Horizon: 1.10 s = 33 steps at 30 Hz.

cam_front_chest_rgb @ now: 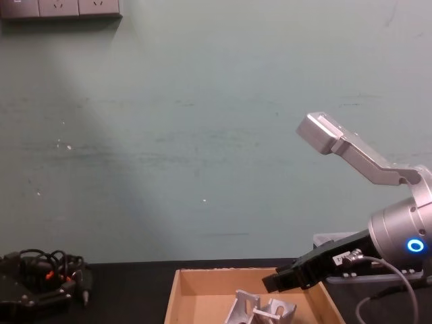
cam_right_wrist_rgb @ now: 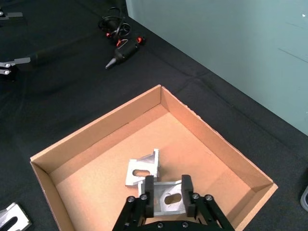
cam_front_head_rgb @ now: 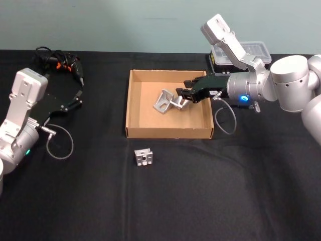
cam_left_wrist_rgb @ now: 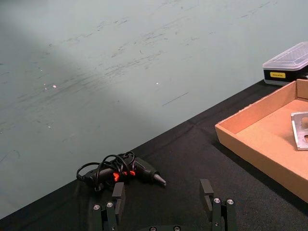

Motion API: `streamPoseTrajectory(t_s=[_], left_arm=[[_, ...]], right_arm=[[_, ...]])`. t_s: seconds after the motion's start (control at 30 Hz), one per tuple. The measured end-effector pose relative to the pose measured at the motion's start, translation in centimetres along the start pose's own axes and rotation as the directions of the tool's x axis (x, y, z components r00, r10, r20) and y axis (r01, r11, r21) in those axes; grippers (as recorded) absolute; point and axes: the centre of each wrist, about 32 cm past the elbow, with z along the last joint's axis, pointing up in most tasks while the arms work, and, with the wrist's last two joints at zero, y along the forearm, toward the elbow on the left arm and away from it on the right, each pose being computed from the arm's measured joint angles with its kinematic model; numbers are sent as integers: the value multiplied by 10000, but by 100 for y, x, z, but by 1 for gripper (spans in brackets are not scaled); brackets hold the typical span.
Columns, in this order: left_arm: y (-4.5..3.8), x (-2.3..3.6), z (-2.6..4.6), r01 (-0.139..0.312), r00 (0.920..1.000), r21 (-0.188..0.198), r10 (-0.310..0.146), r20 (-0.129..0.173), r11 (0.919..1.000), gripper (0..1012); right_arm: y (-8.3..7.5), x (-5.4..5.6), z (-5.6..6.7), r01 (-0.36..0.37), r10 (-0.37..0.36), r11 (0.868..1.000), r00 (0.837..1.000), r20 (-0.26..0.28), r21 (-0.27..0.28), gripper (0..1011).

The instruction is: Use one hand to pick up the angle iron from the table and place it into the box.

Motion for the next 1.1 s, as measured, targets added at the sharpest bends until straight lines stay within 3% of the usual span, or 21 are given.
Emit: streamPoseTrajectory(t_s=[0.37, 0.73, 0.9, 1.1], left_arm=[[0, 0, 0, 0, 10000, 1, 0, 1, 10000, 1011], [0, 0, 0, 0, 10000, 0, 0, 1, 10000, 1011], [0, 0, 0, 0, 10000, 0, 0, 0, 10000, 1011], [0, 0, 0, 0, 10000, 0, 0, 1, 10000, 1011]], right_arm=[[-2, 0, 0, -4, 4, 10000, 10000, 19, 8, 706], [-4, 1, 1, -6, 6, 10000, 10000, 29, 19, 1003], [-19, 2, -1, -64, 63, 9999, 10000, 35, 112, 1002], [-138, 17, -17, -709, 730, 9947, 9970, -261, 739, 1002]])
